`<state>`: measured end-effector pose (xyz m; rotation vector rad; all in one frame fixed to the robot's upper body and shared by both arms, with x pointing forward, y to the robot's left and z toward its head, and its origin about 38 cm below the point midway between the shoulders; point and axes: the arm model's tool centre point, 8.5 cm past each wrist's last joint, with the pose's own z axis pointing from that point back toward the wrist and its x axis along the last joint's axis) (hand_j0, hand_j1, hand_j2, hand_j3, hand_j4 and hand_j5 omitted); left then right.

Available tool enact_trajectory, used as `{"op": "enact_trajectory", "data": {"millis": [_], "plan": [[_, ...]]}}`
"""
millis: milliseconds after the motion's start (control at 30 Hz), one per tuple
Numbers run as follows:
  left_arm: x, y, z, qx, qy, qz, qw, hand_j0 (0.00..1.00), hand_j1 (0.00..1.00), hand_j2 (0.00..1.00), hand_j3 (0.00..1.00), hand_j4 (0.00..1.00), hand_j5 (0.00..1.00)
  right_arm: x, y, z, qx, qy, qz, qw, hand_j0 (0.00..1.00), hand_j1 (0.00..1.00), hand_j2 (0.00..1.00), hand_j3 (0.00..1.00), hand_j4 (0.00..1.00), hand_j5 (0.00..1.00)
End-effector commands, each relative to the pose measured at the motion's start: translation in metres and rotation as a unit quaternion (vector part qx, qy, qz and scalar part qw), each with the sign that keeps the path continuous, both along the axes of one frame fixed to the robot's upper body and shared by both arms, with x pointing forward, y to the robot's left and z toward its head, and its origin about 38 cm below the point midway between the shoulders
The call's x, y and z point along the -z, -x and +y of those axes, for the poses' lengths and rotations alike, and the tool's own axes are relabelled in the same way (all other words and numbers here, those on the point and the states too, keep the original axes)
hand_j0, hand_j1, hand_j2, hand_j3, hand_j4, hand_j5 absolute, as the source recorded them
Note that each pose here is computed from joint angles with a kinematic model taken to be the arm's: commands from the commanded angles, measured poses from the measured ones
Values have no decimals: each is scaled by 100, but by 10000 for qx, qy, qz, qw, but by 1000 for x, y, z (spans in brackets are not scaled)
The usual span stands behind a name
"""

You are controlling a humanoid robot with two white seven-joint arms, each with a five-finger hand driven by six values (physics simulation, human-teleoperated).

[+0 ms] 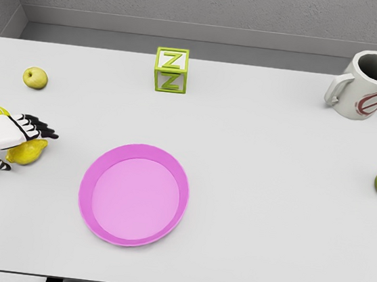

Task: Put the lemon on the plate with left arm

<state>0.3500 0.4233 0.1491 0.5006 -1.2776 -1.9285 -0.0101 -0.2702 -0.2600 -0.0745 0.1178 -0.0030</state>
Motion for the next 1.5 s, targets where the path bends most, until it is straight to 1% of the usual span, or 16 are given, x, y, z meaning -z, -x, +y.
{"op": "enact_trajectory", "data": {"millis": [0, 33, 67, 133, 233, 567, 800, 1233, 1467], "plan": [[-1, 0, 0, -15, 26, -1, 10000, 87, 87, 87, 87, 87, 87, 0, 0, 0, -1, 1, 2, 10000, 100, 100, 100, 100, 100, 100], [-1, 0, 0, -15, 26, -1, 10000, 85, 85, 85, 85, 85, 85, 0, 1, 0, 0, 1, 9, 10000, 100, 100, 100, 100, 100, 100], [-1, 0, 0, -16, 31, -7, 10000, 80, 80, 80, 80, 80, 80, 0, 0, 0, -1, 1, 2, 10000, 100, 100, 100, 100, 100, 100], [1, 1, 0, -5, 40, 23, 10000, 75, 75, 75, 75, 75, 75, 0, 0, 0, 0, -7, 2, 10000, 100, 100, 100, 100, 100, 100], [1, 1, 0, -5, 40, 23, 10000, 72, 72, 72, 72, 72, 72, 0, 0, 0, -1, 1, 2, 10000, 100, 100, 100, 100, 100, 100], [2, 1, -1, -7, 52, 36, 10000, 71, 71, 71, 71, 71, 71, 0, 1, 0, 0, 1, 9, 10000, 100, 100, 100, 100, 100, 100], [2, 1, -1, -2, 57, 32, 10000, 65, 65, 65, 65, 65, 65, 0, 0, 0, -1, 1, 2, 10000, 100, 100, 100, 100, 100, 100], [-1, 1, -5, 38, 116, 16, 9999, 64, 64, 64, 64, 64, 64, 0, 0, 0, -1, 1, 2, 10000, 100, 100, 100, 100, 100, 100], [-8, 1, -14, 170, 182, -58, 9997, 63, 63, 63, 63, 63, 63, 0, 0, 0, -1, 1, 2, 10000, 100, 100, 100, 100, 100, 100]]}}
